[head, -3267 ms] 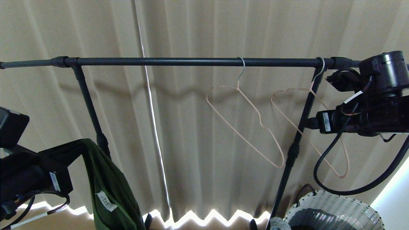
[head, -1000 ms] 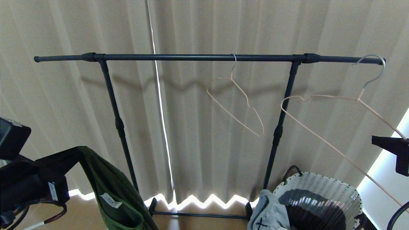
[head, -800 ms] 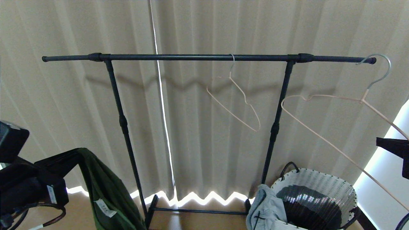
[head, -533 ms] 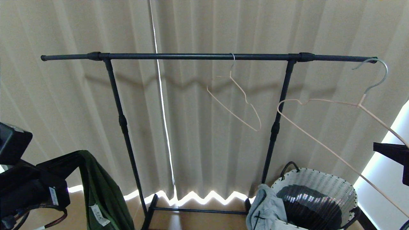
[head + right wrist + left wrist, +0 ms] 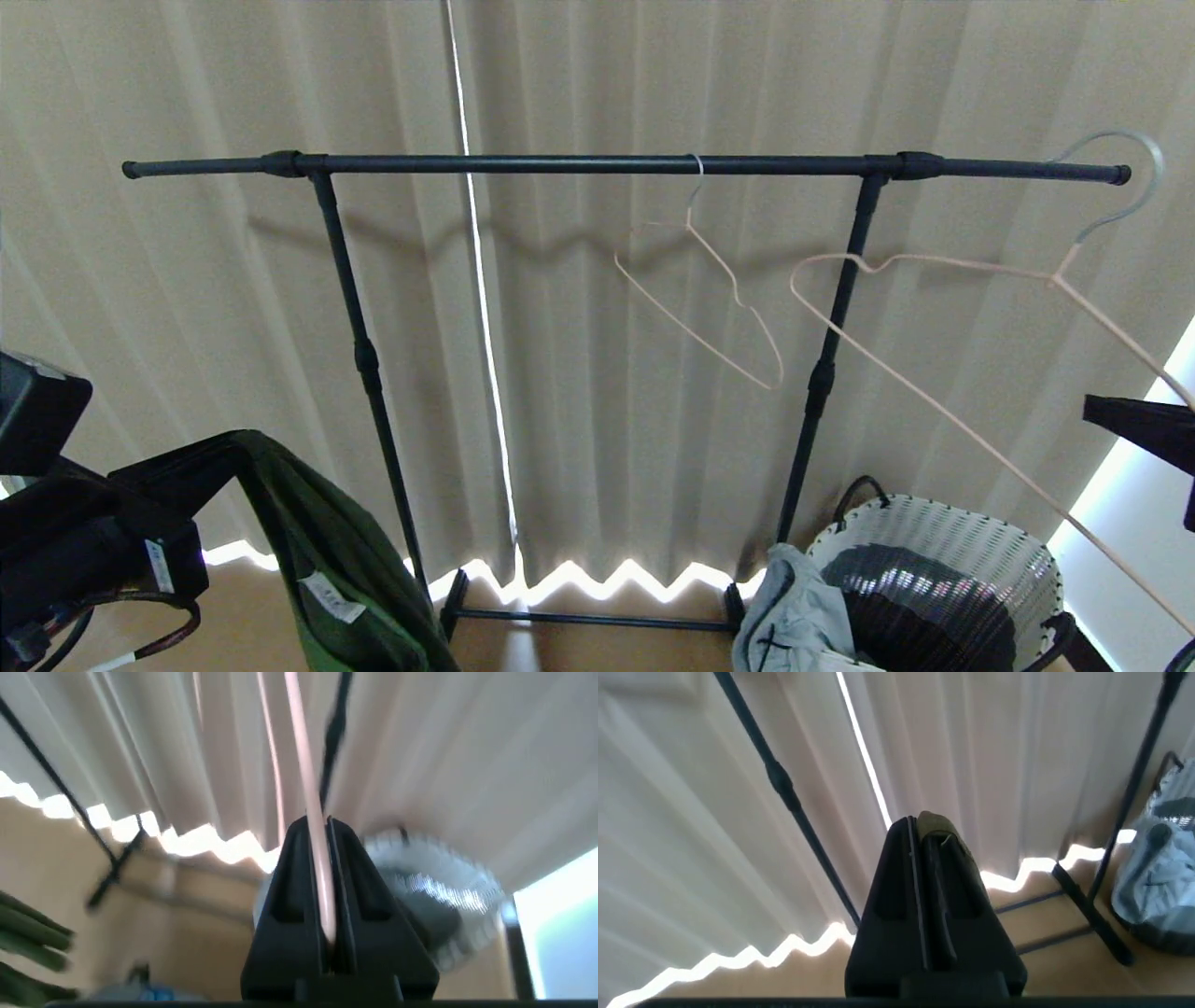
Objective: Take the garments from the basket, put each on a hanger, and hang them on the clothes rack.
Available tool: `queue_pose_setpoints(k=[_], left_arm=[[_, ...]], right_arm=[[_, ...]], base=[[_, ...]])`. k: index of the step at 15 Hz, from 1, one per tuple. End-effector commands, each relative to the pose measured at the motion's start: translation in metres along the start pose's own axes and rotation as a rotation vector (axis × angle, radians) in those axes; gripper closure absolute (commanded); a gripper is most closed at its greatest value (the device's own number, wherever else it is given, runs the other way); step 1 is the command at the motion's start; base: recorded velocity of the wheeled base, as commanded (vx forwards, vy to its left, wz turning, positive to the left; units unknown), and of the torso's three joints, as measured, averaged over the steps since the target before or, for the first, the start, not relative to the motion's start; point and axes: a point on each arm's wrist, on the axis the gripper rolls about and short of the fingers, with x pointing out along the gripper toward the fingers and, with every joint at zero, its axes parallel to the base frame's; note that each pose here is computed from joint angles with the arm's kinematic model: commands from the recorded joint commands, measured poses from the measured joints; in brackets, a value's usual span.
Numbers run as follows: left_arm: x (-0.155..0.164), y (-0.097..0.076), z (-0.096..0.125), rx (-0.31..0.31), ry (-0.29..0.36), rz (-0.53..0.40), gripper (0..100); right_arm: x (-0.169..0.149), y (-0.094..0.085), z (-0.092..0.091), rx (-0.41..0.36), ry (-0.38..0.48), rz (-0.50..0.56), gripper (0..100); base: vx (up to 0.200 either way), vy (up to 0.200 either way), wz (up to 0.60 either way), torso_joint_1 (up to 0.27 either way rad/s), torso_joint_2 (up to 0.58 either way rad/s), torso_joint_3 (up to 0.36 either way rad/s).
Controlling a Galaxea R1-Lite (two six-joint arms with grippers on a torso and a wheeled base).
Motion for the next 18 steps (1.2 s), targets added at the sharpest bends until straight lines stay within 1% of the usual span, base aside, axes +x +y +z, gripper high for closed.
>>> queue_pose_setpoints(k=[1, 3, 6, 9, 11, 12, 13, 14, 15, 16, 17, 18], left_arm=[[0.0, 0.0, 0.0, 0.0, -0.003, 0.001, 100], [0.0, 0.0, 0.001, 0.001, -0.006, 0.002, 100], [0.0, -0.001, -0.002, 0.007, 0.005, -0.005, 100], [-0.001, -0.007, -0.007, 0.035, 0.014, -0.043, 100], [0.0, -0.01, -0.005, 0.049, 0.013, -0.065, 100], [0.007, -0.011, -0.003, 0.069, 0.025, -0.074, 100], [0.015, -0.011, 0.003, 0.071, 0.028, -0.072, 100], [0.026, -0.011, 0.01, 0.071, 0.036, -0.052, 100], [0.045, -0.01, 0.019, 0.065, 0.06, 0.0, 100], [0.047, -0.011, 0.02, 0.064, 0.064, 0.005, 100], [0.07, -0.017, 0.032, 0.037, 0.076, 0.055, 100], [0.083, -0.023, 0.039, 0.027, 0.081, 0.092, 100]], right_arm=[[0.001, 0.004, -0.001, -0.01, -0.013, 0.03, 100], [0.001, 0.005, -0.001, -0.013, -0.018, 0.039, 100], [0.001, 0.008, 0.001, -0.015, -0.03, 0.058, 100], [0.002, 0.014, -0.003, -0.03, -0.027, 0.102, 100], [0.003, 0.019, -0.006, -0.044, -0.008, 0.164, 100], [0.005, 0.024, -0.008, -0.056, 0.005, 0.22, 100], [0.008, 0.028, -0.009, -0.062, 0.021, 0.253, 100], [0.011, 0.032, -0.012, -0.07, 0.042, 0.289, 100], [0.014, 0.04, -0.016, -0.084, 0.06, 0.354, 100], [0.015, 0.041, -0.016, -0.087, 0.062, 0.364, 100], [0.021, 0.055, -0.019, -0.111, 0.054, 0.443, 100], [0.025, 0.065, -0.02, -0.126, 0.053, 0.483, 100]], base=[[0.0, 0.2, 0.0, 0.017, 0.01, -0.002], [0.0, 0.2, 0.0, -0.005, 0.0, 0.005], [0.0, 0.0, 0.0, 0.0, 0.0, 0.0], [0.0, 0.0, 0.0, 0.0, 0.0, 0.0], [0.0, 0.0, 0.0, 0.0, 0.0, 0.0], [0.0, 0.0, 0.0, 0.0, 0.0, 0.0], [0.0, 0.0, 0.0, 0.0, 0.0, 0.0], [0.0, 0.0, 0.0, 0.0, 0.0, 0.0], [0.0, 0.0, 0.0, 0.0, 0.0, 0.0], [0.0, 0.0, 0.0, 0.0, 0.0, 0.0], [0.0, 0.0, 0.0, 0.0, 0.0, 0.0], [0.0, 0.0, 0.0, 0.0, 0.0, 0.0]])
